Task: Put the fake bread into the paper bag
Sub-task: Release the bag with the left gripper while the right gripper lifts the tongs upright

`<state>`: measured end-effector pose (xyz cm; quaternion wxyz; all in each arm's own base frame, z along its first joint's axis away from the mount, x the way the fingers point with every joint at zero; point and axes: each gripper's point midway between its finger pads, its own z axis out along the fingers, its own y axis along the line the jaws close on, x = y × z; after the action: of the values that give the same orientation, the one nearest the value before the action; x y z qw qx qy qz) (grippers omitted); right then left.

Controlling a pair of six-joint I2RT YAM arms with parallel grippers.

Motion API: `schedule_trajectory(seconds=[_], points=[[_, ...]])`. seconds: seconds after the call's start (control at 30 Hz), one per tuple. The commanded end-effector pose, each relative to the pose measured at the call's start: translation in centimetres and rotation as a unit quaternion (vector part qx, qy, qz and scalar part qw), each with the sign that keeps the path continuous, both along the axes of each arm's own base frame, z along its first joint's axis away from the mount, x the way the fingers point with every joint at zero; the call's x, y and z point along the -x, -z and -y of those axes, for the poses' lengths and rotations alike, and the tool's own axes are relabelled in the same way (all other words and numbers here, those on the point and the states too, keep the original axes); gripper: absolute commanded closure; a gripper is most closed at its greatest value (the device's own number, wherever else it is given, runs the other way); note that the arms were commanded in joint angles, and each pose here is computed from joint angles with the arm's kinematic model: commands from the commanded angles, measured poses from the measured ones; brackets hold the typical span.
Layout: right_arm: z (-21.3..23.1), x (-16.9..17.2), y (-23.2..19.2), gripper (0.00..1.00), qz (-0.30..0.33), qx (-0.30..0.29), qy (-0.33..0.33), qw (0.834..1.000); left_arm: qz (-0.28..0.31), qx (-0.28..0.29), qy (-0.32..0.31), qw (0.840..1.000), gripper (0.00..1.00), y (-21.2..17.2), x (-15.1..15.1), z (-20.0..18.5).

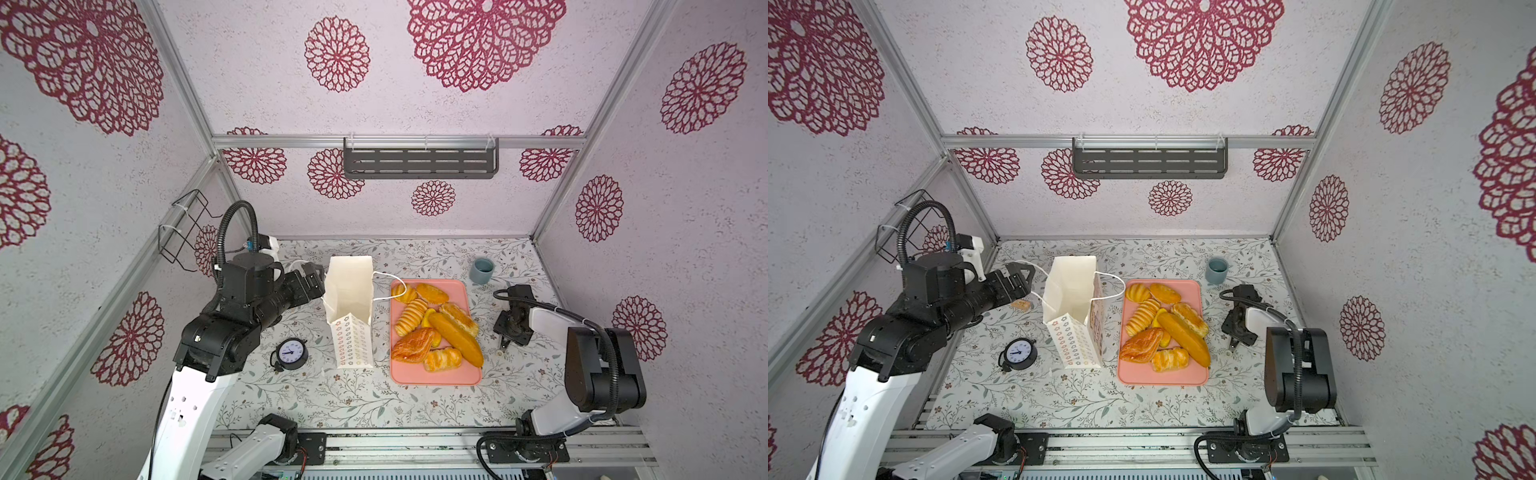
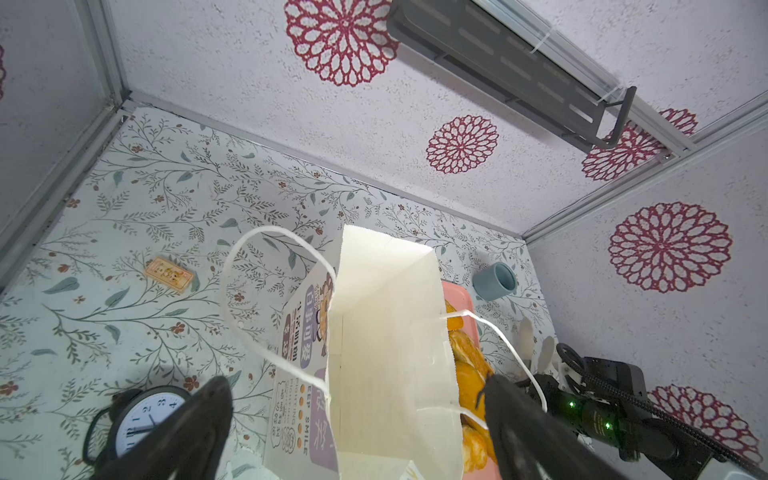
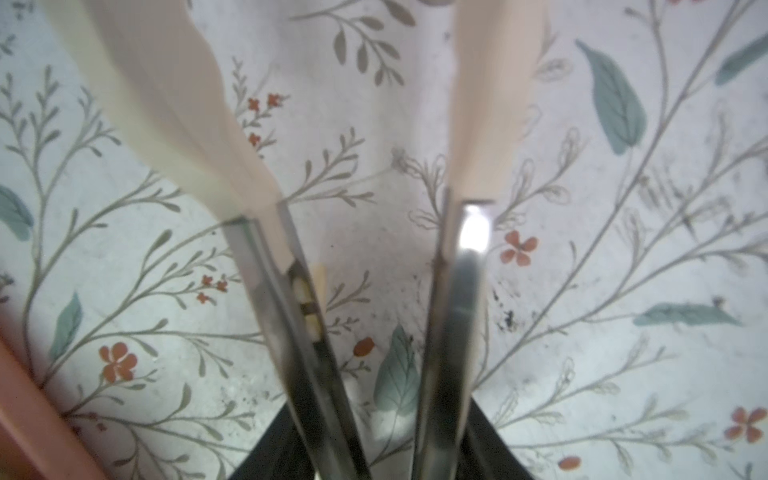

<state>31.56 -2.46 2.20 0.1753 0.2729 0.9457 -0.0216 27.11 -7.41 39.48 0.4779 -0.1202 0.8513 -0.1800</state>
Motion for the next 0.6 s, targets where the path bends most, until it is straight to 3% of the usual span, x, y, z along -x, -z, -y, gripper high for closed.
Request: schedule_trajectory(seconds=[0.0,0.17,0.37,0.47,0.57], points=[[0.6,0.1,-2.6,0.62,0.032,0.017,-0.001,0.999,-0.003,-0.020,0.015,1.000,0.03,-0.9,0.0,0.3],[0.4,0.7,-6.4,0.69,0.078,0.014,-0.009,0.997,0.016,-0.015,0.056,0.998,0.03,-3.0,-1.0,3.3],[-2.4,0.3,-13.1,0.76,0.176,-0.050,-0.055,0.982,0.034,-0.009,0.138,0.990,0.03,-4.2,-3.0,10.9],[-5.2,-0.1,-17.6,0.79,0.240,-0.112,-0.102,0.959,0.042,0.017,0.196,0.980,0.03,-4.8,-4.0,15.9],[-8.8,-0.1,-22.6,0.80,0.306,-0.185,-0.163,0.919,0.041,0.061,0.255,0.964,0.03,-5.0,-4.9,20.8]])
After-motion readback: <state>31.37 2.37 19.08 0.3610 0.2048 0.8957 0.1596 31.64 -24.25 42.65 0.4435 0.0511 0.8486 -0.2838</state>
